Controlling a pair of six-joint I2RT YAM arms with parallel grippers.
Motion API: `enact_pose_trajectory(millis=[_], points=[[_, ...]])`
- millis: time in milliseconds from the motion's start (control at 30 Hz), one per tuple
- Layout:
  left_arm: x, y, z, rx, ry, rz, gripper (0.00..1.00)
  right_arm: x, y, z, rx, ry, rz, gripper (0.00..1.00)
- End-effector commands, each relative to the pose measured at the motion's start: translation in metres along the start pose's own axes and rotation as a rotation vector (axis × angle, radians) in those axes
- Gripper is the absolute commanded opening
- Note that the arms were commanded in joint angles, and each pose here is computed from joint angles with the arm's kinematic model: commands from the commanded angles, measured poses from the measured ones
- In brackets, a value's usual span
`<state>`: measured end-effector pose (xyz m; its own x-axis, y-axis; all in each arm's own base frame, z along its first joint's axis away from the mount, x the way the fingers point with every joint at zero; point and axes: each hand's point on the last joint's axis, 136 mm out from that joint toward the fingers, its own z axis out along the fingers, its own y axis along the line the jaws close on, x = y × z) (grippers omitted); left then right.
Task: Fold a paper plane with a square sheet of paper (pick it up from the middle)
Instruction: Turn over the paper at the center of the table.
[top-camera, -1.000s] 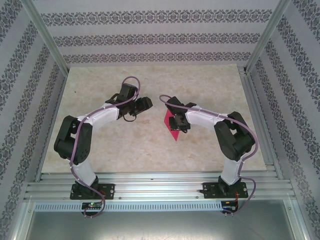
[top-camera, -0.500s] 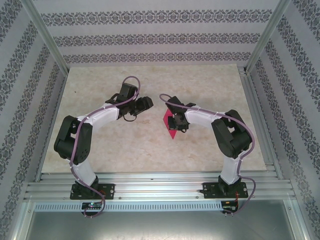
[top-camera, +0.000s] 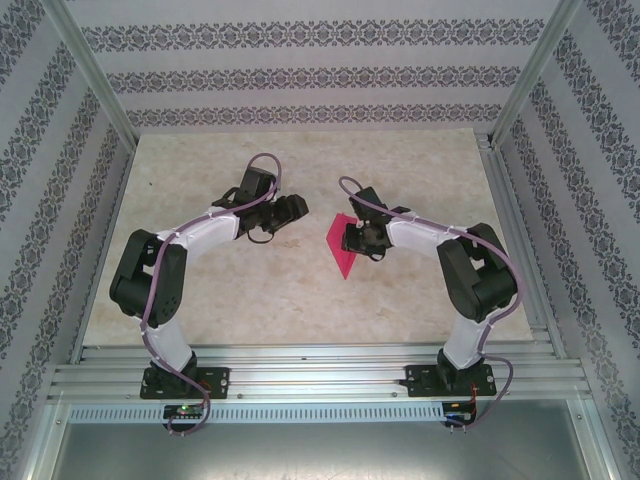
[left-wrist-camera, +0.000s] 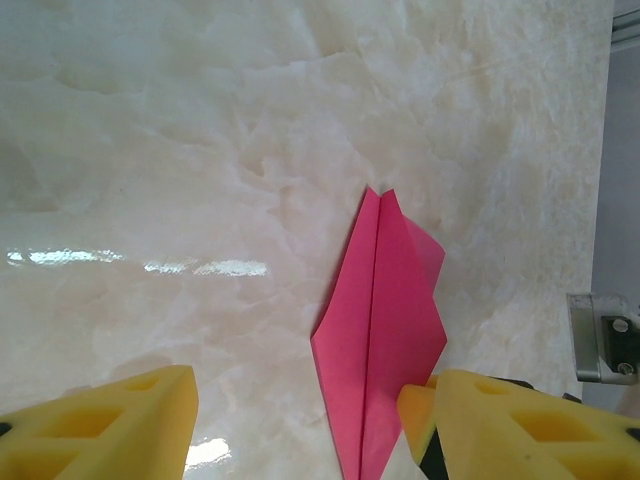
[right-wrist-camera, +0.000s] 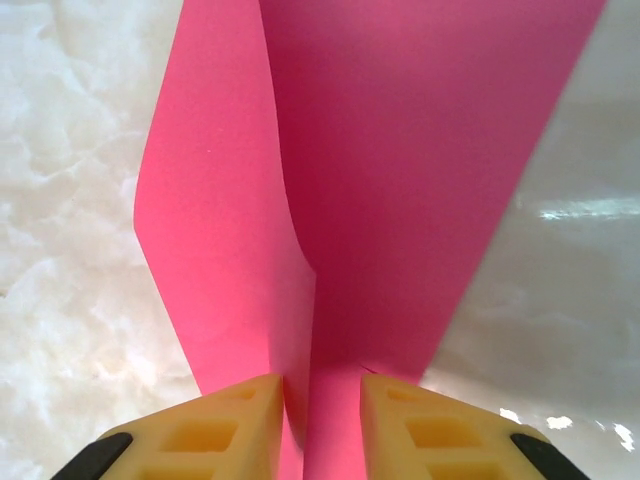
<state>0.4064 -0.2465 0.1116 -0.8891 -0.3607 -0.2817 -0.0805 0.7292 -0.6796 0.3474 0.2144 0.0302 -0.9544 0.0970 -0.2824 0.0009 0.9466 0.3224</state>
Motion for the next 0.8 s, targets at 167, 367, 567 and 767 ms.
enact_pose_trajectory(millis=[167, 367, 567, 767], points=[[-0.006, -0.003, 0.003, 0.036, -0.006, -0.010, 0.65, 0.000, 0.015, 0.011, -0.095, 0.005, 0.024, 0.15], [0.003, -0.006, 0.003, 0.077, 0.025, -0.025, 0.64, -0.009, 0.027, -0.003, -0.225, -0.052, 0.058, 0.00], [0.026, -0.003, 0.008, 0.126, 0.086, -0.068, 0.73, -0.018, 0.036, -0.027, -0.423, -0.127, 0.153, 0.00], [0.065, -0.007, 0.017, 0.183, 0.165, -0.106, 0.76, -0.023, 0.035, -0.042, -0.547, -0.172, 0.220, 0.02]])
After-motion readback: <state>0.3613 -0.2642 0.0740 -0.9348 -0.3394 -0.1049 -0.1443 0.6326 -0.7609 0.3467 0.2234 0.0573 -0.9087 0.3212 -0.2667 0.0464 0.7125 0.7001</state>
